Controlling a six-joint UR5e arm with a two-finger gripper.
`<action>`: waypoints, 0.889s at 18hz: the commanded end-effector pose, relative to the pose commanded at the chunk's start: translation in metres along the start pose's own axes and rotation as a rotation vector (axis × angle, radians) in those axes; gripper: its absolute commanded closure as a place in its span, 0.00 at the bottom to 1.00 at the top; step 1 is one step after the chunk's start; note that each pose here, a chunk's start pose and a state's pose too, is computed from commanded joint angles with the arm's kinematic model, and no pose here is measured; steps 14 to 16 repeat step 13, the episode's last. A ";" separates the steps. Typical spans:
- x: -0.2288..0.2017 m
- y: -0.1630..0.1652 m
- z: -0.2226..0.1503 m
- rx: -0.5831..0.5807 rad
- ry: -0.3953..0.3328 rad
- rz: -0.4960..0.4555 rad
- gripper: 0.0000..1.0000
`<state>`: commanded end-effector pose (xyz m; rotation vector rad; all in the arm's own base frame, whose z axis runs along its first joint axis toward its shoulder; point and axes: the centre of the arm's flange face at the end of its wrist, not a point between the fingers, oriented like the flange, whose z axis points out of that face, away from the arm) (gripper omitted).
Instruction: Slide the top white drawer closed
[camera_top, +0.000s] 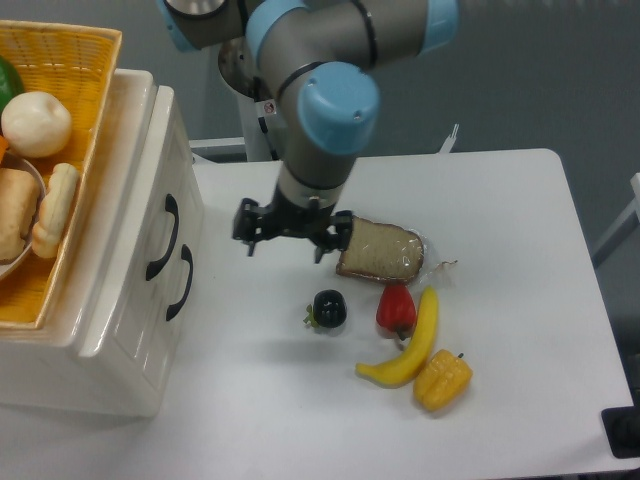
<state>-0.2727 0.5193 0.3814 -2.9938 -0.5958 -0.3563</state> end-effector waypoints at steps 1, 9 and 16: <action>0.002 0.001 0.005 -0.009 0.005 0.002 0.00; 0.004 -0.006 -0.007 0.006 -0.067 0.056 0.00; -0.008 -0.009 -0.009 0.012 -0.184 0.133 0.00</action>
